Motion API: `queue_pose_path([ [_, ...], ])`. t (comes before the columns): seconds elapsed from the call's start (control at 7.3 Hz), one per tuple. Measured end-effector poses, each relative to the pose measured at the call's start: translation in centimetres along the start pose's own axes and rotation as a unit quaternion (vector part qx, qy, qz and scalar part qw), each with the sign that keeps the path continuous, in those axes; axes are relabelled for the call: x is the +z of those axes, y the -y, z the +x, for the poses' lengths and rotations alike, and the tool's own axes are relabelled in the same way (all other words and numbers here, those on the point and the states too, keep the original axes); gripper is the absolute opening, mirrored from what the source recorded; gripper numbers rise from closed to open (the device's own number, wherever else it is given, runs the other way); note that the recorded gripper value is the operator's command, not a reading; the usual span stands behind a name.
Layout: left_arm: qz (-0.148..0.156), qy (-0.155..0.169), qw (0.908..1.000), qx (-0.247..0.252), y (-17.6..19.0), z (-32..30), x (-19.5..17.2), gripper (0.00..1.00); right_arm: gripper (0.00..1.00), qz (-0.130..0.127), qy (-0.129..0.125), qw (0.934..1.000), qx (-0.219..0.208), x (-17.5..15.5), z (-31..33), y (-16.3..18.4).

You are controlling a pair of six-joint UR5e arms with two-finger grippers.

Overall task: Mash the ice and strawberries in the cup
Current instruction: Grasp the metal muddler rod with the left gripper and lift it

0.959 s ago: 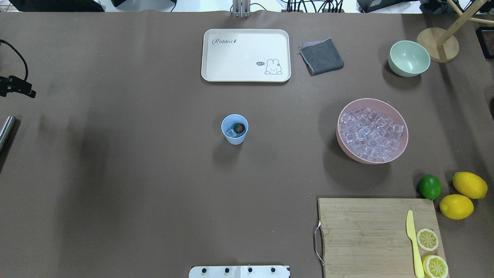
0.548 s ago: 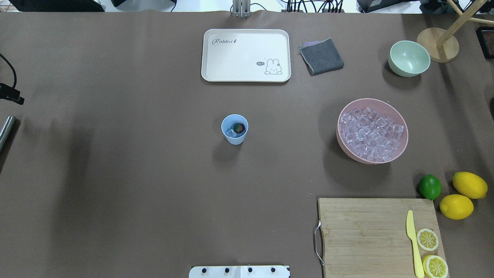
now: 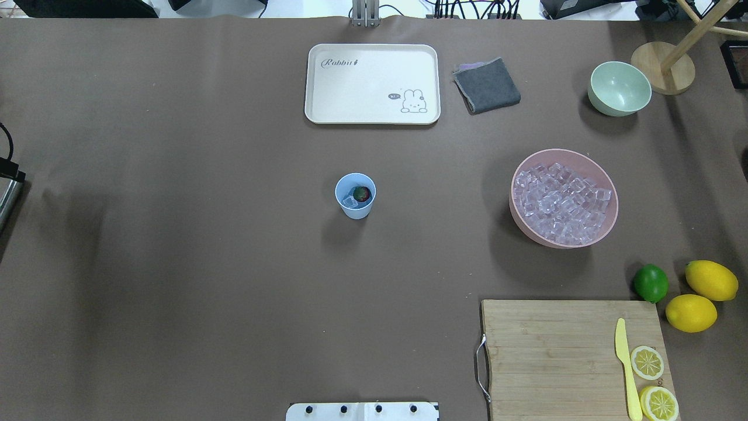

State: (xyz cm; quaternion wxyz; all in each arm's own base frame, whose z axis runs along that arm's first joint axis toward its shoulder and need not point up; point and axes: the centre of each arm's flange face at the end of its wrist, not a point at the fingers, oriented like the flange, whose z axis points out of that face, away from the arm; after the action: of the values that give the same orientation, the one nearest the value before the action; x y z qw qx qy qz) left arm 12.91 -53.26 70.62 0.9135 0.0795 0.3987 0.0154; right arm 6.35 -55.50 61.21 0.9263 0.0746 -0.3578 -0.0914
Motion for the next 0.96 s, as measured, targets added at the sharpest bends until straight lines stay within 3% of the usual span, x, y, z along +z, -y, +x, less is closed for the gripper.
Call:
queue_pose_path([
  [0.14,-0.001,-0.003,1.0000,0.005,-0.7,0.1,0.4,0.65,0.99,0.001,0.000,1.0000,0.000,-0.1,0.0,0.1],
  [0.41,0.000,0.000,0.9998,0.022,-1.8,0.8,1.5,0.00,0.99,0.002,0.000,1.0000,0.000,-0.2,0.0,0.1],
  [0.96,0.012,-0.004,0.9988,0.047,-2.3,1.7,1.7,0.00,0.99,0.003,0.000,1.0000,0.002,-0.4,0.2,0.1],
])
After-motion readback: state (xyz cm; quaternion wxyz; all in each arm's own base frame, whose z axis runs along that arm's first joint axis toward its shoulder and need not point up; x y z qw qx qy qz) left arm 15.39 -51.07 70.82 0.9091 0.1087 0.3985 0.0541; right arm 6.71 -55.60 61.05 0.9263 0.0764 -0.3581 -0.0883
